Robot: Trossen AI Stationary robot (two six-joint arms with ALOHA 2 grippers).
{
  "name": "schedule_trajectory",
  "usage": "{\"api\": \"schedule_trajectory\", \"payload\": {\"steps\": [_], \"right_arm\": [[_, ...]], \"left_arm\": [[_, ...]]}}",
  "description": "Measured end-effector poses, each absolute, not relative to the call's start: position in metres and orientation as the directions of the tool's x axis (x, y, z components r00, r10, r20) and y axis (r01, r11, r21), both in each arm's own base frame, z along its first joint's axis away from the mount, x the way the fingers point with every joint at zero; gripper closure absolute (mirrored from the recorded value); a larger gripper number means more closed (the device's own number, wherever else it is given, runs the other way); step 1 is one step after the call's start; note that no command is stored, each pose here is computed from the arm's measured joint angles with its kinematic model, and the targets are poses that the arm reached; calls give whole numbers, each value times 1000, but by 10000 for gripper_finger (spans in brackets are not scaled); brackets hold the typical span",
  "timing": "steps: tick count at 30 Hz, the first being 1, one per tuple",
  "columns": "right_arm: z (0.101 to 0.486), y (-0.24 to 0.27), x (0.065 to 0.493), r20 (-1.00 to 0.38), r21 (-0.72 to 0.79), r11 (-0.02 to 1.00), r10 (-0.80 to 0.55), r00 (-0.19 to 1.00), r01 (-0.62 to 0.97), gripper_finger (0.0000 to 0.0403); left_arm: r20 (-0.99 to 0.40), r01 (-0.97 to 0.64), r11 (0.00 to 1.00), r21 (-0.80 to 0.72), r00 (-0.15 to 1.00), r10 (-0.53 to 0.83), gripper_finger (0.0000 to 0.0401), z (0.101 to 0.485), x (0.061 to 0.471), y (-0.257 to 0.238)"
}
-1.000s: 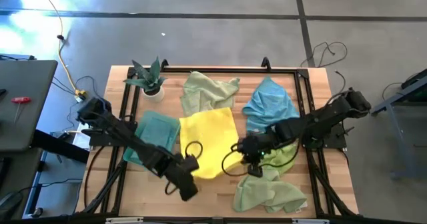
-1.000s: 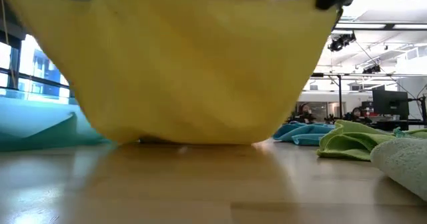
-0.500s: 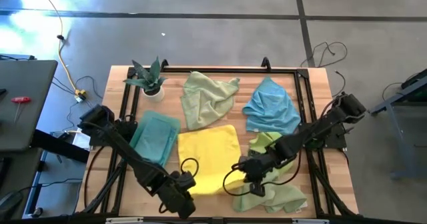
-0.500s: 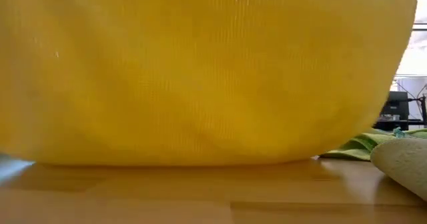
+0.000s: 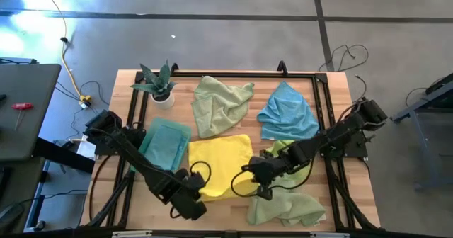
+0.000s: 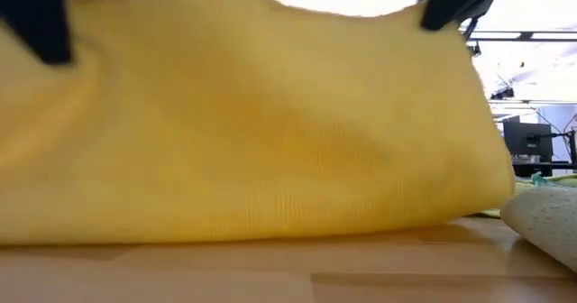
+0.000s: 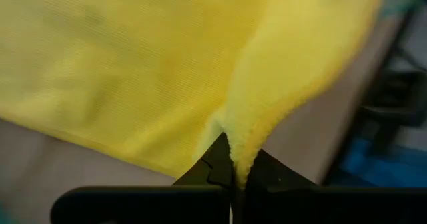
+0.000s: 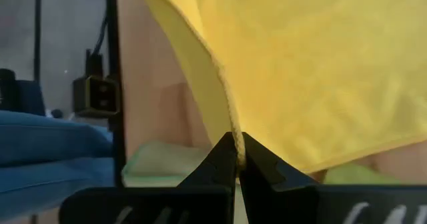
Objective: Fold microfiber towels
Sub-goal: Fold the yellow microfiber towel
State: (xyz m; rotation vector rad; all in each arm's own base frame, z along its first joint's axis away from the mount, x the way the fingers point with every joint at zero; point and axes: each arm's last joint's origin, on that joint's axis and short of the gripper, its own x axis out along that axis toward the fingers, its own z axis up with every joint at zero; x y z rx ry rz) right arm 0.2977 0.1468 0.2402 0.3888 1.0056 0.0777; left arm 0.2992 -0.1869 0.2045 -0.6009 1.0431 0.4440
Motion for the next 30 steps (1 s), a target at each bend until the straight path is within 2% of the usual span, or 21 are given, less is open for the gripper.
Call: {"api": "schedule_trajectory", "payload": {"steps": [6, 15, 20, 30], "right_arm": [[237, 120, 305, -835, 273, 948, 151, 529, 162, 403], [234, 77, 313, -869, 180, 961, 55, 493, 210, 403], [232, 55, 318, -876, 156, 956, 18, 482, 248, 403], [200, 25, 333, -921, 92, 961, -18, 388, 262, 403]], "left_arm": [[-923, -620, 778, -103, 352, 158, 401, 201, 303, -159], [-937, -559, 826, 75, 244, 250, 401, 199, 306, -127], [-937, -484, 864, 137, 219, 271, 401, 199, 314, -104], [-951, -458, 866, 202, 119, 285, 401, 199, 316, -71]]}}
